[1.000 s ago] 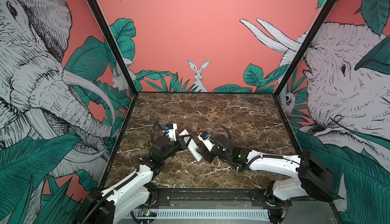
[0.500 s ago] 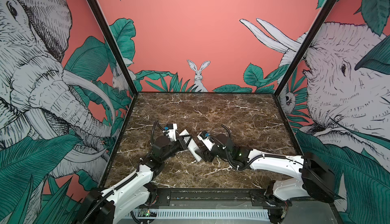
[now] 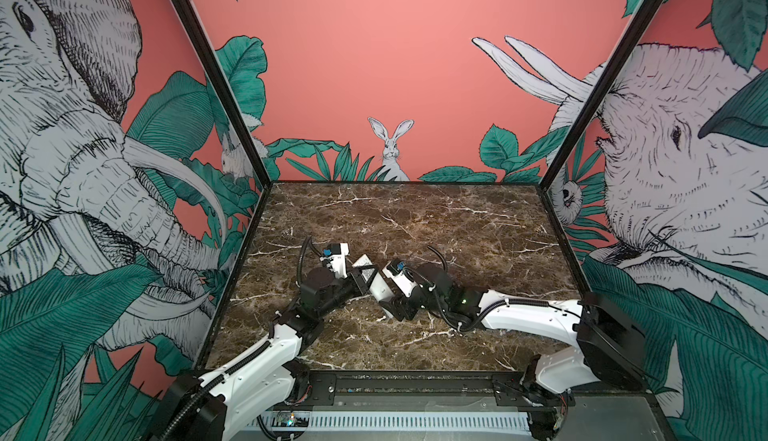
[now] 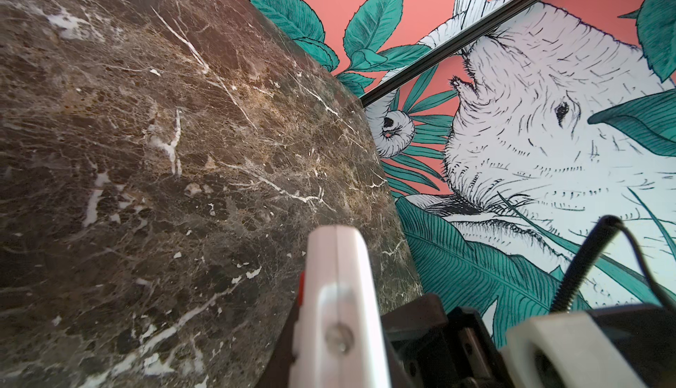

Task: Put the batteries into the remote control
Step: 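Slide the cover along the remote with the right gripper until it latches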

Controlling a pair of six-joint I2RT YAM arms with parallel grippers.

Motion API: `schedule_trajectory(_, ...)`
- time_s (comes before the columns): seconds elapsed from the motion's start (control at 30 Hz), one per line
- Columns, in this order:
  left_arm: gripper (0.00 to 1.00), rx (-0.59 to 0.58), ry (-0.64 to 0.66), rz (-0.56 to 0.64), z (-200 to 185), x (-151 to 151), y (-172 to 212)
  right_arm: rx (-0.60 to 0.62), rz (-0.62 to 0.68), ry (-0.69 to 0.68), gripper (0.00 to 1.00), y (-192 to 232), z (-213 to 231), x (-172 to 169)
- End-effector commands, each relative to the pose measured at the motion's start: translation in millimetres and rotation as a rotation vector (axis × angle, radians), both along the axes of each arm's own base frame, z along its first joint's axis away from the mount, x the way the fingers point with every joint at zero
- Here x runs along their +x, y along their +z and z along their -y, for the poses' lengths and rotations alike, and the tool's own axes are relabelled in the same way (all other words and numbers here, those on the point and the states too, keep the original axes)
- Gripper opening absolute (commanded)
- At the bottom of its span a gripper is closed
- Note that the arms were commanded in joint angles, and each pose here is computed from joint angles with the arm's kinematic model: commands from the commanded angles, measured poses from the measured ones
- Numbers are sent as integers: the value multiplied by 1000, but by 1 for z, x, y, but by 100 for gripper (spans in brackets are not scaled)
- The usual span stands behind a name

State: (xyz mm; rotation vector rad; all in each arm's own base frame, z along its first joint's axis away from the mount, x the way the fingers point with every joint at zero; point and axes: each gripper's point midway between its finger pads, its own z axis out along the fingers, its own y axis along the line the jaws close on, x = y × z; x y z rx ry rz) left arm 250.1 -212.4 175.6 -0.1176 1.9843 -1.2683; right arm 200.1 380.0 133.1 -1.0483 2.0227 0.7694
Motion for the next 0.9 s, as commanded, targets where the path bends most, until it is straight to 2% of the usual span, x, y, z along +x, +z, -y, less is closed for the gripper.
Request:
schedule_trajectory(0.0,0,-37,5,39,1,2,15,-2,-2,-12,72,0,-4,5)
schedule_trajectory(0.6,0,-55,0,50,5,6,20,-36,0,-20,55,-13,-2,7)
schedule_trajectory(0.87,2,-33,-12,47,6,5,17,30,29,14,35,3,-2,1)
